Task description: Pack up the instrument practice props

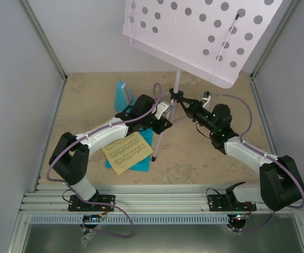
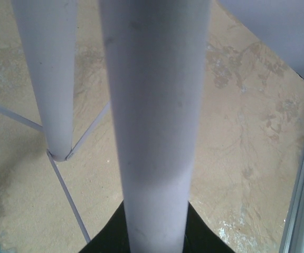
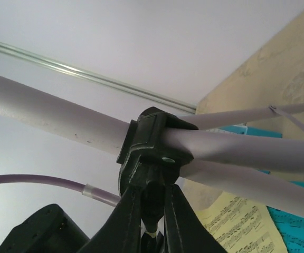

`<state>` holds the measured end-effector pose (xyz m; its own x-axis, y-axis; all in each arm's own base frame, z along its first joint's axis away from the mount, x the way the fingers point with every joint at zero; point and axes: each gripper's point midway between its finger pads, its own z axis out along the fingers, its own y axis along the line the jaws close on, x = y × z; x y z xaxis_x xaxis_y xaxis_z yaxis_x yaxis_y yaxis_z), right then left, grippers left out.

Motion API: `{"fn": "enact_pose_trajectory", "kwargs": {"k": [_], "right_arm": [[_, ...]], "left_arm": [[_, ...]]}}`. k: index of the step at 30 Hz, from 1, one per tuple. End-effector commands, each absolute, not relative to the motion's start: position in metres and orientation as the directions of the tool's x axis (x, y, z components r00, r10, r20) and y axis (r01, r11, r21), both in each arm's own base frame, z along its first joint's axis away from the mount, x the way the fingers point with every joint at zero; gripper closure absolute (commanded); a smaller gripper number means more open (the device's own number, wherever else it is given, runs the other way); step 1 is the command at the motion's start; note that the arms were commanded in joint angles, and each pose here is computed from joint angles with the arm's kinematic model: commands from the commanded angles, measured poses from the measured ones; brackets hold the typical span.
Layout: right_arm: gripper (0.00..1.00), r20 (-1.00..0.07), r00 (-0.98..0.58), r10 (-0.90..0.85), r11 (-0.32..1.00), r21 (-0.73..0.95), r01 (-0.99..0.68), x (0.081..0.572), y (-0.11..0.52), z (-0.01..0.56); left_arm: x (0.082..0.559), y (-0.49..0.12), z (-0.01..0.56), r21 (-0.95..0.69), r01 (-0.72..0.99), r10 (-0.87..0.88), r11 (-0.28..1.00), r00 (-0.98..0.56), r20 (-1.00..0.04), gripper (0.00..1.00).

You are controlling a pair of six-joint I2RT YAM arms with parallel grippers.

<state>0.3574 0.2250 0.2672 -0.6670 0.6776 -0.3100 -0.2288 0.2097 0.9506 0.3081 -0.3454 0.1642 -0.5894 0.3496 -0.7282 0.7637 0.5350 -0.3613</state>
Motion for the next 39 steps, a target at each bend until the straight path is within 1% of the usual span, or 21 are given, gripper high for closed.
{"fn": "enact_pose_trajectory", "kwargs": {"k": [1, 4, 6, 8, 10, 12, 14, 15, 17, 18, 19, 20, 22, 24, 27, 31, 33, 36, 39], "right_arm": [[0.95, -0.535, -0.549, 0.642, 0.394, 0.844, -0.363, 0.364, 0.216, 0.287], [0.96, -0.668, -0.454, 0.589, 0.520, 0.744, -0.420, 0.360, 0.206, 0.287], [0.97, -0.775, -0.359, 0.519, 0.623, 0.631, -0.461, 0.356, 0.200, 0.291], [0.98, -0.879, -0.261, 0.400, 0.723, 0.477, -0.499, 0.352, 0.197, 0.292], [0.97, -0.949, -0.174, 0.261, 0.805, 0.314, -0.504, 0.350, 0.197, 0.290], [0.96, -0.987, -0.093, 0.134, 0.854, 0.162, -0.495, 0.348, 0.198, 0.290], [0.93, -1.000, -0.024, 0.005, 0.878, 0.016, -0.479, 0.347, 0.201, 0.294], [0.91, -0.996, 0.018, -0.086, 0.880, -0.084, -0.468, 0.347, 0.204, 0.296], [0.83, -0.982, 0.041, -0.185, 0.882, -0.184, -0.434, 0.349, 0.205, 0.300], [0.78, -0.981, 0.038, -0.192, 0.887, -0.190, -0.421, 0.350, 0.202, 0.303], [0.70, -0.983, 0.040, -0.177, 0.893, -0.177, -0.413, 0.349, 0.199, 0.306], [0.60, -0.988, 0.049, -0.146, 0.897, -0.153, -0.415, 0.347, 0.196, 0.310], [0.45, -0.996, 0.079, -0.044, 0.878, -0.076, -0.472, 0.337, 0.191, 0.319], [0.37, -0.993, 0.078, 0.090, 0.834, 0.033, -0.551, 0.329, 0.183, 0.322], [0.32, -0.972, 0.042, 0.231, 0.768, 0.156, -0.621, 0.327, 0.162, 0.320], [0.28, -0.953, 0.013, 0.301, 0.681, 0.206, -0.703, 0.331, 0.153, 0.329], [0.26, -0.958, 0.013, 0.286, 0.643, 0.182, -0.744, 0.339, 0.162, 0.340], [0.26, -0.963, 0.023, 0.268, 0.540, 0.131, -0.831, 0.349, 0.183, 0.366], [0.26, -0.959, 0.031, 0.283, 0.458, 0.106, -0.882, 0.357, 0.195, 0.376]], "left_arm": [[0.311, -0.349, 0.191, -0.377, 0.763, 0.302, 0.525, -0.581, -0.756, 1.00], [0.311, -0.349, 0.194, -0.379, 0.763, 0.292, 0.524, -0.579, -0.761, 1.00], [0.310, -0.349, 0.195, -0.381, 0.765, 0.288, 0.520, -0.577, -0.765, 1.00], [0.310, -0.350, 0.196, -0.386, 0.764, 0.286, 0.517, -0.579, -0.764, 1.00], [0.309, -0.351, 0.195, -0.392, 0.764, 0.285, 0.512, -0.582, -0.761, 1.00], [0.308, -0.352, 0.195, -0.399, 0.764, 0.283, 0.507, -0.585, -0.760, 1.00], [0.308, -0.352, 0.195, -0.402, 0.766, 0.282, 0.502, -0.584, -0.761, 1.00], [0.307, -0.352, 0.194, -0.402, 0.765, 0.283, 0.503, -0.585, -0.760, 1.00], [0.307, -0.352, 0.194, -0.401, 0.766, 0.283, 0.502, -0.584, -0.761, 1.00], [0.307, -0.352, 0.192, -0.402, 0.764, 0.284, 0.504, -0.586, -0.759, 1.00], [0.307, -0.352, 0.192, -0.401, 0.765, 0.285, 0.504, -0.586, -0.759, 1.00], [0.308, -0.352, 0.191, -0.399, 0.765, 0.286, 0.505, -0.585, -0.759, 1.00], [0.308, -0.352, 0.190, -0.396, 0.765, 0.289, 0.508, -0.585, -0.758, 1.00], [0.308, -0.352, 0.190, -0.396, 0.765, 0.291, 0.508, -0.584, -0.758, 1.00], [0.308, -0.352, 0.189, -0.393, 0.768, 0.292, 0.506, -0.581, -0.760, 1.00], [0.307, -0.352, 0.189, -0.393, 0.771, 0.293, 0.502, -0.579, -0.761, 1.00], [0.308, -0.352, 0.190, -0.388, 0.773, 0.293, 0.502, -0.575, -0.764, 1.00], [0.307, -0.352, 0.188, -0.385, 0.775, 0.300, 0.501, -0.573, -0.762, 1.00], [0.307, -0.351, 0.187, -0.381, 0.776, 0.303, 0.502, -0.571, -0.763, 1.00]]}}
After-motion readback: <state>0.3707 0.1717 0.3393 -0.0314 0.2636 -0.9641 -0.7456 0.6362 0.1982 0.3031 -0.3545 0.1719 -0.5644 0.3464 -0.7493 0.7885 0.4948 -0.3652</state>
